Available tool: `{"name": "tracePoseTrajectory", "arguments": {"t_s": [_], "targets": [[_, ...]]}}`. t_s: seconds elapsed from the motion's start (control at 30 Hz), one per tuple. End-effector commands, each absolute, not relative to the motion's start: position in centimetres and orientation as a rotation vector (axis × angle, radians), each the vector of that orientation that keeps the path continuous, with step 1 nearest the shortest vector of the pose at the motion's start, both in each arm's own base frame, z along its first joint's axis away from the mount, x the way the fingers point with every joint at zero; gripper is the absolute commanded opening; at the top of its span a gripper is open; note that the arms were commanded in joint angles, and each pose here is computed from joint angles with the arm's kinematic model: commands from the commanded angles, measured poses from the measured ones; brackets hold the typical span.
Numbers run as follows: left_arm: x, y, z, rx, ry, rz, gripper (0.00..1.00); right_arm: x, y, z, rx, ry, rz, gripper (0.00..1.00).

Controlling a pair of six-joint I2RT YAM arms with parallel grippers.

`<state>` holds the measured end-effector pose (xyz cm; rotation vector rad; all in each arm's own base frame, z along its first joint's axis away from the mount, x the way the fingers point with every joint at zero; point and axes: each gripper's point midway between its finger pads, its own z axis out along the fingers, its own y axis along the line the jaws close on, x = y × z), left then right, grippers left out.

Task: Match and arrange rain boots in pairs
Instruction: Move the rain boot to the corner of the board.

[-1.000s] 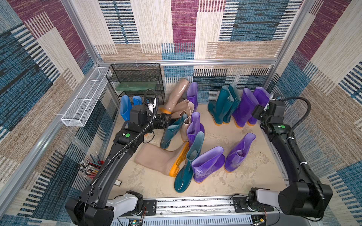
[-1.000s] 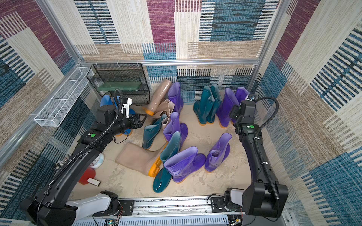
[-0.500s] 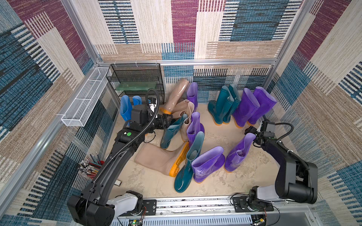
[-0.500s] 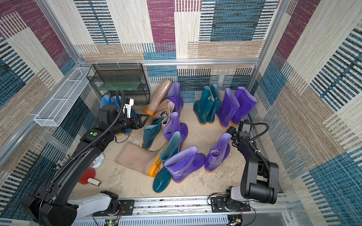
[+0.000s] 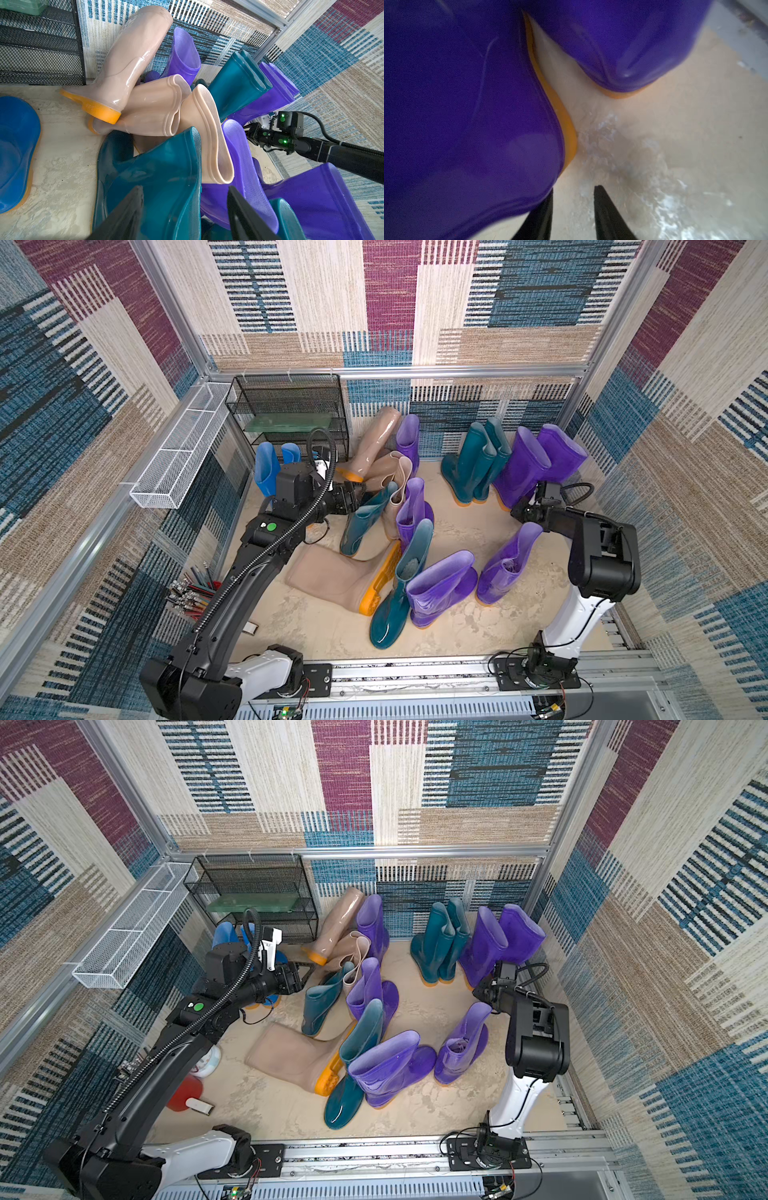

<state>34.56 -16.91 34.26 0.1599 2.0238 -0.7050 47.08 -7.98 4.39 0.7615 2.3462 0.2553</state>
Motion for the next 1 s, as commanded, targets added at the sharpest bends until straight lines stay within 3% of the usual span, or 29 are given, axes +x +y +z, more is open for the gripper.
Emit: {"name": "tracePoseTrajectory", "arguments": {"t_s": [0.0, 0.4, 0.53, 0.7, 0.8, 0.97], "targets": [[34.9, -16.6, 35.1, 0.151, 1.989, -0.686, 0.66, 48.3, -7.9, 4.3, 0.731, 2.350, 0.254, 0.36], [35.2, -16.6, 34.5, 0.149, 2.006, -0.677, 0.66, 51.0, -7.4, 4.8, 0.675, 2.369, 0.217, 0.35], [35.2, -16.7, 34.4, 0.151, 2.010, -0.682, 0.66, 49.2, -7.9, 5.9, 0.704, 2.348, 0.217, 0.37], [35.2, -16.8, 34.4, 0.149, 2.010, -0.691, 0.66, 44.6, -9.1, 8.7, 0.784, 2.268, 0.233, 0.54], [35.1, -17.0, 34.5, 0.152, 2.005, -0.708, 0.66, 41.8, -12.1, 10.4, 0.933, 2.134, 0.268, 0.55], [35.1, -17.2, 34.5, 0.149, 2.006, -0.724, 0.66, 41.1, -15.8, 10.9, 1.031, 2.075, 0.301, 0.57]]}}
